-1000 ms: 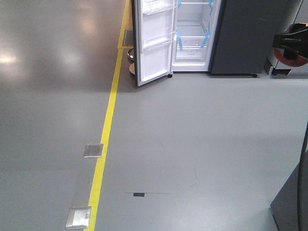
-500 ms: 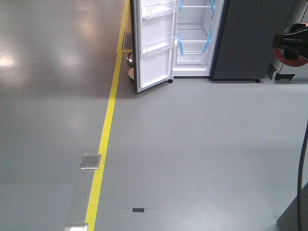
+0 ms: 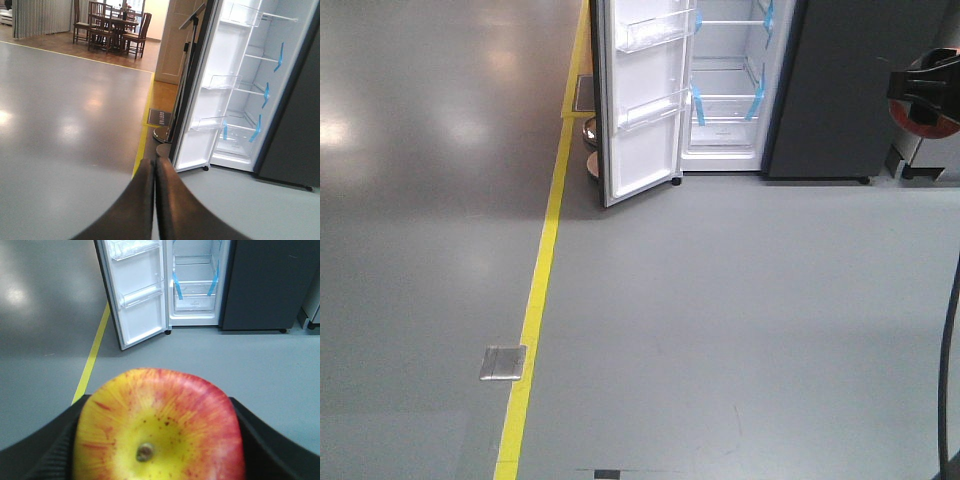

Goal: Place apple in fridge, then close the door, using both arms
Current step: 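Drive closer to the refrigerator's open compartment with the apple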

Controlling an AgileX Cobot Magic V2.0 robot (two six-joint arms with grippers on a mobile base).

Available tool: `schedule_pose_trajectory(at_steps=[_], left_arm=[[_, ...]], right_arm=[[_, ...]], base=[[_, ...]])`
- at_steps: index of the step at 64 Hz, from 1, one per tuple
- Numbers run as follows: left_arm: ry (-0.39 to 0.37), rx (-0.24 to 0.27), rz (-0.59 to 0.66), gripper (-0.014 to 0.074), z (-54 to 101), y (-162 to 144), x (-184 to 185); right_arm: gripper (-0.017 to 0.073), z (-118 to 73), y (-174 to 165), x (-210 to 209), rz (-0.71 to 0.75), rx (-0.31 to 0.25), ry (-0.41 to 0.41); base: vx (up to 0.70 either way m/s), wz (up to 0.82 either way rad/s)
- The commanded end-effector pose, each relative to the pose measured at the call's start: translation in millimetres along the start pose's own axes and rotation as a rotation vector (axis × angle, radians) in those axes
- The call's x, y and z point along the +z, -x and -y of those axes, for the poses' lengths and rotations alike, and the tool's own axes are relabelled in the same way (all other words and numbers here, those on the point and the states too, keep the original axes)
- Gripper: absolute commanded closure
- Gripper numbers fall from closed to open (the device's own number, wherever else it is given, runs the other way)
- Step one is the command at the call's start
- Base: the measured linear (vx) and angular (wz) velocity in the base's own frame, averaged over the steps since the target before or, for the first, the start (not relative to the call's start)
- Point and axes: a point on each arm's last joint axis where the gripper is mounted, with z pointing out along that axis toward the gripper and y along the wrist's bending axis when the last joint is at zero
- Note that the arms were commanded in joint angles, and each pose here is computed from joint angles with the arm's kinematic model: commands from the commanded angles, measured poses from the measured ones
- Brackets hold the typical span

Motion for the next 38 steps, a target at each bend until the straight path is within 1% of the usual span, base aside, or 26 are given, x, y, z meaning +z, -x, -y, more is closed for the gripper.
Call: schedule_pose_trajectory(at_steps=[1,38], left_arm=[[-0.013,-0.011,0.064,0.0599,-1.0,-1.6,0.2],[-0.013,-0.011,0.064,0.0599,-1.0,-1.6,0.2]], right_arm=[[0.0552,-0.1,21.3,-16.3,0.141,-0.006,-0.001],[0.0552,-0.1,21.3,-16.3,0.141,-0.006,-0.001]], base=[[0.18,0.01],[0.17,-0.02]])
